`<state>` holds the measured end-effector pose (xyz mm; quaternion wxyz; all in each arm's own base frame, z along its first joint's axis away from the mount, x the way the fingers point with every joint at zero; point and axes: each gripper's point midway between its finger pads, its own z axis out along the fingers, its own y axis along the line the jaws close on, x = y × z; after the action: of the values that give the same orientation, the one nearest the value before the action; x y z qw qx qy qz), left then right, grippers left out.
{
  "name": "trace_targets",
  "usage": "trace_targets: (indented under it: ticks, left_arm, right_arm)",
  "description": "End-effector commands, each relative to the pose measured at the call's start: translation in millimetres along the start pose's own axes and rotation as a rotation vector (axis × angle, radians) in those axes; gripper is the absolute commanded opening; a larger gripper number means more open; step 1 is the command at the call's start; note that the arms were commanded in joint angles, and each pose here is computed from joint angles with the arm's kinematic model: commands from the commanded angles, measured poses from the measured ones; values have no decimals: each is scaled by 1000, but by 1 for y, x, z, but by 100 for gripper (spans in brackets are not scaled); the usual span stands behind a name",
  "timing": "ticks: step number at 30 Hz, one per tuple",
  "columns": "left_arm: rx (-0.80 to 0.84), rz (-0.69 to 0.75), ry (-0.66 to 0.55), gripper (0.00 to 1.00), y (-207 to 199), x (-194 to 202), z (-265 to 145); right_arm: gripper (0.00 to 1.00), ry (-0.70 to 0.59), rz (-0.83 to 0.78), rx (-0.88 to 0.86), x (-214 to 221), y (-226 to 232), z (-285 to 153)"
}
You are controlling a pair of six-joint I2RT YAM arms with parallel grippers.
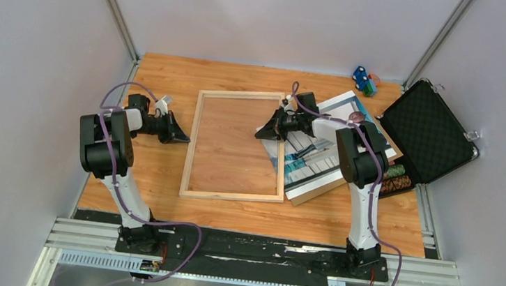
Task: Put the photo into the frame
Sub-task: Place the photo frame item in the photo frame.
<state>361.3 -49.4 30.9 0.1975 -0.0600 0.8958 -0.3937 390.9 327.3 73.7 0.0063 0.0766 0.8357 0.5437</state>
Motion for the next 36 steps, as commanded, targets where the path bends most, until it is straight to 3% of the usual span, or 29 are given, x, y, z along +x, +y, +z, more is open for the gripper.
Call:
trace_targets:
  ticks: [1,19,29,36]
  left_arm:
    - [-97,39,34,0,23,8,12]
    - [-105,67,4,0,13,-5,3]
    - [-122,160,-70,0,-15,-38,-20]
    - [-111,292,-113,2,-67,-62,-19]
  right_arm:
    - [7,-7,-82,21,0,11,14]
    - [48,-80,-202,123,-12,10,6]
    - [52,-101,-234,165,-18,4,5]
    - [52,-107,-253,169,-19,6,3]
